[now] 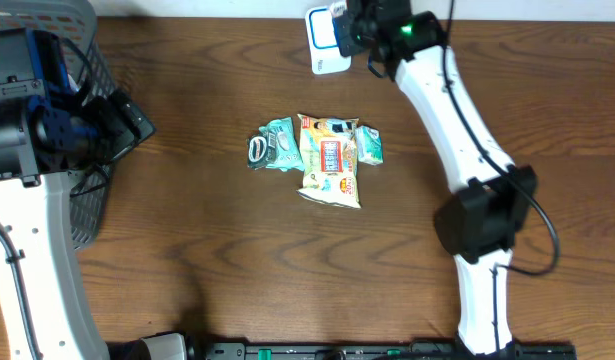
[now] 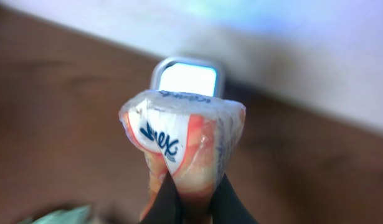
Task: Scan the item barcode
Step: 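Carry the orange pack with the right gripper up to the white scanner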
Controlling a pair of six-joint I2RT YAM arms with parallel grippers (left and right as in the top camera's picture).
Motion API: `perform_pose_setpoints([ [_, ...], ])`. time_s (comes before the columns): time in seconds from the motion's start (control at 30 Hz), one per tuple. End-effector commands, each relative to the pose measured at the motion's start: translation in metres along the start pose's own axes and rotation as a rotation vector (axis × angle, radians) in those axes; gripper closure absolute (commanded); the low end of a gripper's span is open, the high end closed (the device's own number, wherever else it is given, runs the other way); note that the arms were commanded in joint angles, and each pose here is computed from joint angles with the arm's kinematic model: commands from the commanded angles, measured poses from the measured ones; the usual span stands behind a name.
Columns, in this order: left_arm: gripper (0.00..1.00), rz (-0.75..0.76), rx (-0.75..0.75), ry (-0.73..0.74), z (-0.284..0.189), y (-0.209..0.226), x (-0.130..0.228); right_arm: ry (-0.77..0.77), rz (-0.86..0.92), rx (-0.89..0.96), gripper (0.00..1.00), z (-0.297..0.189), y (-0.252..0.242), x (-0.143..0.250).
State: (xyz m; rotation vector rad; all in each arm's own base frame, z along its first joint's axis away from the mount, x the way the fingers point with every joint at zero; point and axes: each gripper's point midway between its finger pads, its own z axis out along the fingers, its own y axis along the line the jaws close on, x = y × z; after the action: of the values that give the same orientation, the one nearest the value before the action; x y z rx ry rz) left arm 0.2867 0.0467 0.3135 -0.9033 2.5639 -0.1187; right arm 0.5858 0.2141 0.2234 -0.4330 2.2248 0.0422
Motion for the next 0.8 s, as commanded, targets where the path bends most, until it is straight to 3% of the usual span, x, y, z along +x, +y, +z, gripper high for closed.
perform_pose_setpoints([
  [0.0, 0.02, 0.005, -0.005, -0.008, -0.002, 0.002, -0.001, -0.043, -0.270, 0.216, 0.99, 0.015, -0.022, -0.016],
  [0.1, 0.02, 0.005, -0.005, -0.008, -0.002, 0.002, -0.001, -0.070, -0.469, 0.290, 0.99, 0.034, -0.010, -0.022],
  [0.2, 0.02, 0.005, -0.005, -0.008, -0.002, 0.002, -0.001, -0.092, -0.542, 0.335, 0.99, 0.050, 0.003, -0.023],
  [0.43, 0.02, 0.005, -0.005, -0.008, -0.002, 0.002, -0.001, -0.005, -0.757, 0.322, 0.99, 0.093, 0.028, 0.015],
  [0.77, 0.02, 0.005, -0.005, -0.008, -0.002, 0.002, -0.001, 0.001, -0.689, 0.408, 0.99, 0.086, 0.010, 0.010],
])
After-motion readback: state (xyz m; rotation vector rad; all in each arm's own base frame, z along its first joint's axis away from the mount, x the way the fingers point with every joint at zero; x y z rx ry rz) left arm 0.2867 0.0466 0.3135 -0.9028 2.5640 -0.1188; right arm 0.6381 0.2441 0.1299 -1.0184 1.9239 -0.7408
